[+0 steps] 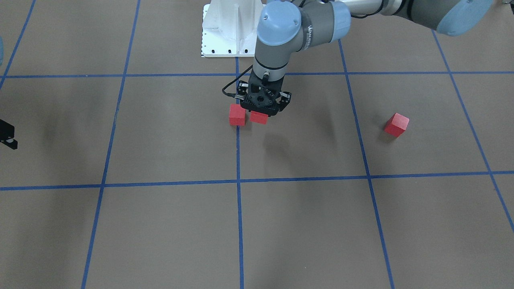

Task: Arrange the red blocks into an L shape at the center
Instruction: 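Grasp the middle red cube with the left gripper and carry it toward the center cube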

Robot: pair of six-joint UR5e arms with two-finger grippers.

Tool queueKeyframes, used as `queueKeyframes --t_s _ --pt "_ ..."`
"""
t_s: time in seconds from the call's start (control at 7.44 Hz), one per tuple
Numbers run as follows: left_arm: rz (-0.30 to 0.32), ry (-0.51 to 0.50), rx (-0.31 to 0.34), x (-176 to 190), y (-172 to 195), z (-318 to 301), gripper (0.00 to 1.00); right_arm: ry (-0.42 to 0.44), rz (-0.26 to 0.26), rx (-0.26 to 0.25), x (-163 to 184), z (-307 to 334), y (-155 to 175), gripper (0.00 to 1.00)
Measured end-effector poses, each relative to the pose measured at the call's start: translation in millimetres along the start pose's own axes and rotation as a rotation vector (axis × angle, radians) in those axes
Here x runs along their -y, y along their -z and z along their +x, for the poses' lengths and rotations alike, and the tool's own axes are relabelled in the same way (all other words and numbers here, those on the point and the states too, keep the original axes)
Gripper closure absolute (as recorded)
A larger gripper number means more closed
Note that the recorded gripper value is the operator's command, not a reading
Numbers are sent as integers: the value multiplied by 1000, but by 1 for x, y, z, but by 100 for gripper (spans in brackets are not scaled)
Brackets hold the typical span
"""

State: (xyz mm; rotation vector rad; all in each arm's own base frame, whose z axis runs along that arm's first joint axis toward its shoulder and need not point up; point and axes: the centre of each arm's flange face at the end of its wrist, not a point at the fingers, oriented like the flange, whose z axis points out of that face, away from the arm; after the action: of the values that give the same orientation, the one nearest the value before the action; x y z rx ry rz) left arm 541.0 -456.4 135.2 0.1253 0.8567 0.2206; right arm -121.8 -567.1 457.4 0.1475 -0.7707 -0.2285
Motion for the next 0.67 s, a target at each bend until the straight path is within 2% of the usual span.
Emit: queueKeyframes --t_s 0.4,0.67 --pt "16 100 -28 38 -29 40 94 0 -1 -1 0 1 -1 0" --pt "32 156 -27 37 -49 47 94 1 -1 0 0 1 -1 0"
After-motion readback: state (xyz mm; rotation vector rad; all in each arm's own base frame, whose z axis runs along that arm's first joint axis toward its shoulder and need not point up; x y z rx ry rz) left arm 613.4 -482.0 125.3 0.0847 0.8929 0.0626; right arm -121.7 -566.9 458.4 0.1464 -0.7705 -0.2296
